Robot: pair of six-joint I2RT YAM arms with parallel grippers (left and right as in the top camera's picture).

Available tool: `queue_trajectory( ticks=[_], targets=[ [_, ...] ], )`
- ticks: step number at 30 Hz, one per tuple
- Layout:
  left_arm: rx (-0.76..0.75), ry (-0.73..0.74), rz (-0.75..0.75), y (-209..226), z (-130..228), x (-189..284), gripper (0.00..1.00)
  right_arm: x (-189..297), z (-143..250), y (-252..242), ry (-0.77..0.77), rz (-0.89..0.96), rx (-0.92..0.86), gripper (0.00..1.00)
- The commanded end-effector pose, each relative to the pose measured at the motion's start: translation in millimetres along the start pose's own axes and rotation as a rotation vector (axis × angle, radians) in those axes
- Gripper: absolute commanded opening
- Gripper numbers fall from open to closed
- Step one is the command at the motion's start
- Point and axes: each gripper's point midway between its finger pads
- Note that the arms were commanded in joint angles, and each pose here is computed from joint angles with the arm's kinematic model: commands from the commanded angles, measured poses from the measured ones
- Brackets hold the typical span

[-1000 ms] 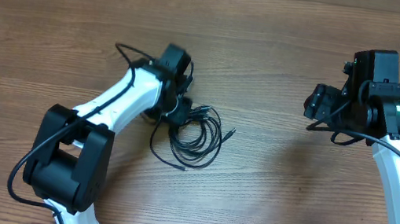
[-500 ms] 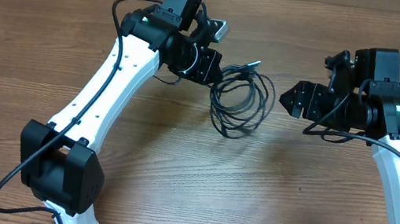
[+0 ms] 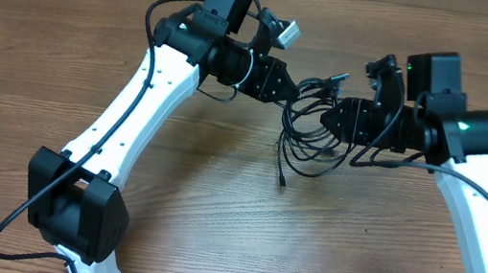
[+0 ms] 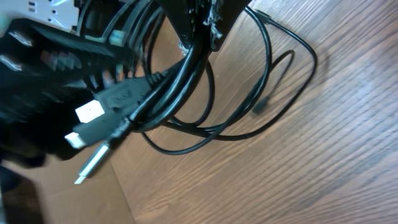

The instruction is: Untangle cables

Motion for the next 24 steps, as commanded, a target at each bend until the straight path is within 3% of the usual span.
queue_trajectory(
  ticks=[1,5,9,12,19,24],
  targets=[
    [-0.042,-0.025,0.054,-24,-7,9,0.04,-19,-4,-24,0.028,0.103,-0.063,0.05],
    [-0.019,-0.02,-0.069,-2,-5,10,0.04,-19,-2,-71,0.012,0.352,-0.201,0.04],
    [0.044,0.014,-0.322,45,8,23,0.04,16,3,-128,-0.076,0.69,-0.362,0.04],
    [0.086,0.012,-0.394,63,12,39,0.04,40,8,-156,-0.123,0.852,-0.438,0.04],
    [0.143,-0.097,-0.476,84,3,97,0.04,43,11,-162,-0.116,0.849,-0.476,0.04],
    [0.211,-0.184,-0.666,102,6,151,0.04,42,9,-160,-0.123,0.831,-0.491,0.04]
  ],
)
Point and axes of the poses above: each gripper's point midway between its finger pads, its own x axis back along the fingers, its own y axis along the line the jaws close on, z = x × y, and after that the axes turned 2 degrees about -x, right-handed
